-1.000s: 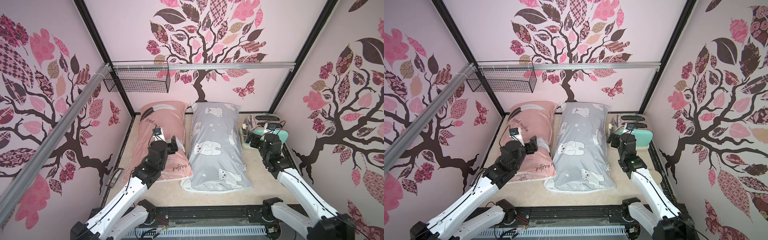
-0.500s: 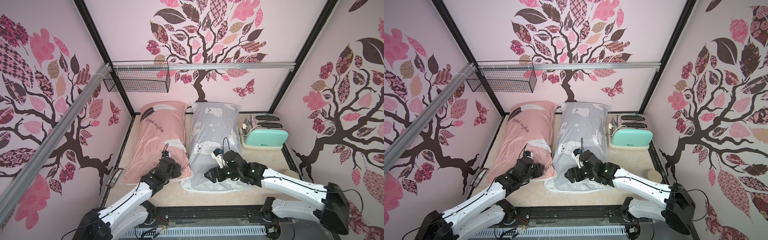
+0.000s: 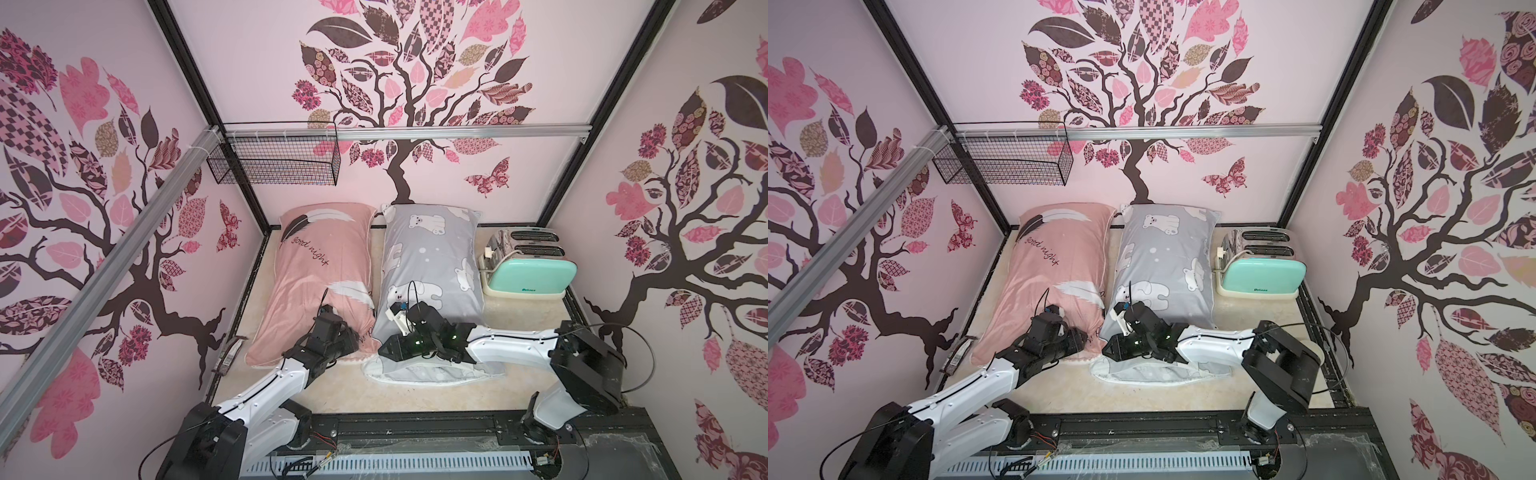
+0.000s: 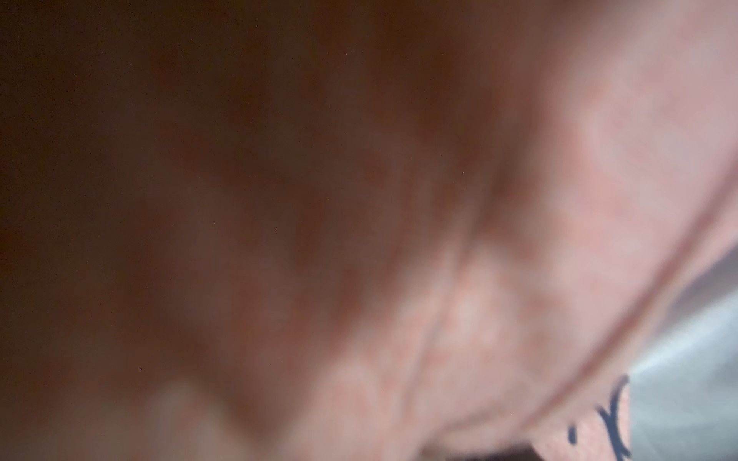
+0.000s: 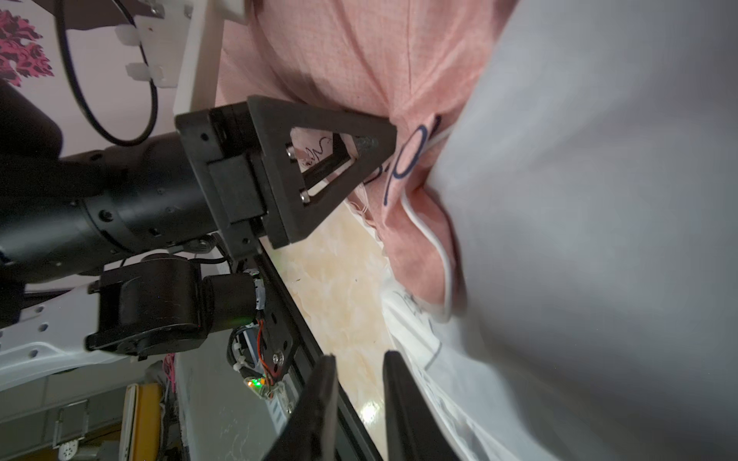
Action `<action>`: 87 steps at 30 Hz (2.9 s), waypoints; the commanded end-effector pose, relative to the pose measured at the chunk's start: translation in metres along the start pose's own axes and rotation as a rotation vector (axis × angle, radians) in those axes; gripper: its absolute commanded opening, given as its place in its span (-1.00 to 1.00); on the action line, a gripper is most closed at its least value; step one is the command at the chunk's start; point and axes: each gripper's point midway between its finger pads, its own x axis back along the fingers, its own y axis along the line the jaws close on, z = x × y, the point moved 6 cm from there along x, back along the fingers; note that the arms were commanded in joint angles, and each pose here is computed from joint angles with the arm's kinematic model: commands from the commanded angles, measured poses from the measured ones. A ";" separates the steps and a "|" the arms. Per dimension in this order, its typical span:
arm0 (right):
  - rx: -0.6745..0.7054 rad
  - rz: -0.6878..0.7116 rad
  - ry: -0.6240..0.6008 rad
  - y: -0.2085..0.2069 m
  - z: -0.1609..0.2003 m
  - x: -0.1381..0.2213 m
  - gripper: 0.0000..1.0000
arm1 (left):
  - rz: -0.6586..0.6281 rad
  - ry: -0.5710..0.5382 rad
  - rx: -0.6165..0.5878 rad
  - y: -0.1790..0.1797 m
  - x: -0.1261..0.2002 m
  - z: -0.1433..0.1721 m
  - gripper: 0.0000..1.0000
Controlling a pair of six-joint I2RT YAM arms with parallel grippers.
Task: Zip up pillowcases
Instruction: Pick up the pillowcase from the center of the board.
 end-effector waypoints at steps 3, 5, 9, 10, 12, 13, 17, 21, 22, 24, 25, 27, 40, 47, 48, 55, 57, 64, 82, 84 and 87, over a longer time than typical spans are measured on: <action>0.014 0.026 -0.035 -0.007 -0.009 -0.009 -0.68 | -0.027 0.019 0.012 0.007 -0.001 0.005 0.04; 0.002 0.035 -0.031 -0.014 -0.008 -0.011 -0.64 | -0.023 0.015 0.013 0.007 -0.001 0.004 0.04; -0.024 0.080 -0.021 -0.028 -0.005 -0.016 -0.39 | -0.021 0.021 0.012 0.007 -0.001 0.005 0.02; -0.028 0.090 -0.024 -0.031 -0.005 -0.016 -0.34 | -0.018 0.020 0.013 0.007 -0.001 0.005 0.02; -0.043 0.110 -0.030 -0.040 -0.003 -0.013 -0.25 | -0.017 0.021 0.011 0.007 -0.001 0.005 0.02; -0.054 0.116 -0.036 -0.043 -0.003 -0.011 -0.21 | -0.014 0.018 0.013 0.007 0.000 0.005 0.02; -0.068 0.125 -0.037 -0.051 -0.002 -0.010 -0.18 | -0.013 0.019 0.012 0.007 -0.002 0.005 0.01; -0.079 0.180 -0.047 -0.061 0.001 -0.008 -0.18 | -0.019 0.027 0.010 0.007 -0.004 0.006 -0.02; -0.083 0.205 -0.052 -0.065 0.000 -0.006 -0.20 | -0.022 0.026 0.009 0.008 -0.004 0.006 -0.03; -0.089 0.215 -0.076 -0.070 -0.001 0.000 -0.21 | -0.021 0.027 0.011 0.008 -0.004 0.006 -0.04; -0.092 0.219 -0.086 -0.071 -0.003 0.003 -0.19 | -0.022 0.026 0.011 0.008 -0.005 0.006 -0.04; -0.078 0.216 -0.096 -0.068 -0.006 0.005 -0.15 | -0.018 0.031 0.012 0.008 -0.006 0.006 -0.05; -0.117 -0.009 -0.024 -0.052 0.001 -0.015 -0.32 | -0.007 0.036 0.019 0.004 -0.010 0.003 -0.09; -0.122 -0.006 -0.014 -0.057 0.005 -0.020 -0.24 | -0.001 0.034 0.021 0.002 -0.010 0.002 -0.11; -0.119 -0.002 -0.016 -0.058 0.005 -0.020 -0.09 | -0.002 0.034 0.022 0.003 -0.010 0.002 -0.11; -0.117 0.013 -0.026 -0.062 0.005 -0.022 -0.16 | 0.004 0.031 0.022 0.001 -0.009 0.001 -0.14; -0.114 0.011 -0.028 -0.061 0.005 -0.021 -0.31 | 0.005 0.028 0.022 0.001 -0.008 0.000 -0.15; -0.097 0.005 -0.033 -0.056 0.003 -0.017 -0.72 | 0.007 0.034 0.023 0.001 -0.009 0.002 -0.15; 0.181 0.441 -0.013 -0.004 -0.009 0.002 -1.00 | 0.215 0.030 0.086 -0.026 0.072 -0.001 0.20; 0.169 0.363 -0.035 0.005 -0.010 0.004 -1.00 | 0.256 0.069 0.116 -0.027 0.073 0.006 0.10; 0.178 0.425 -0.039 0.007 -0.016 0.012 -1.00 | 0.249 0.089 0.123 -0.023 0.076 0.016 0.07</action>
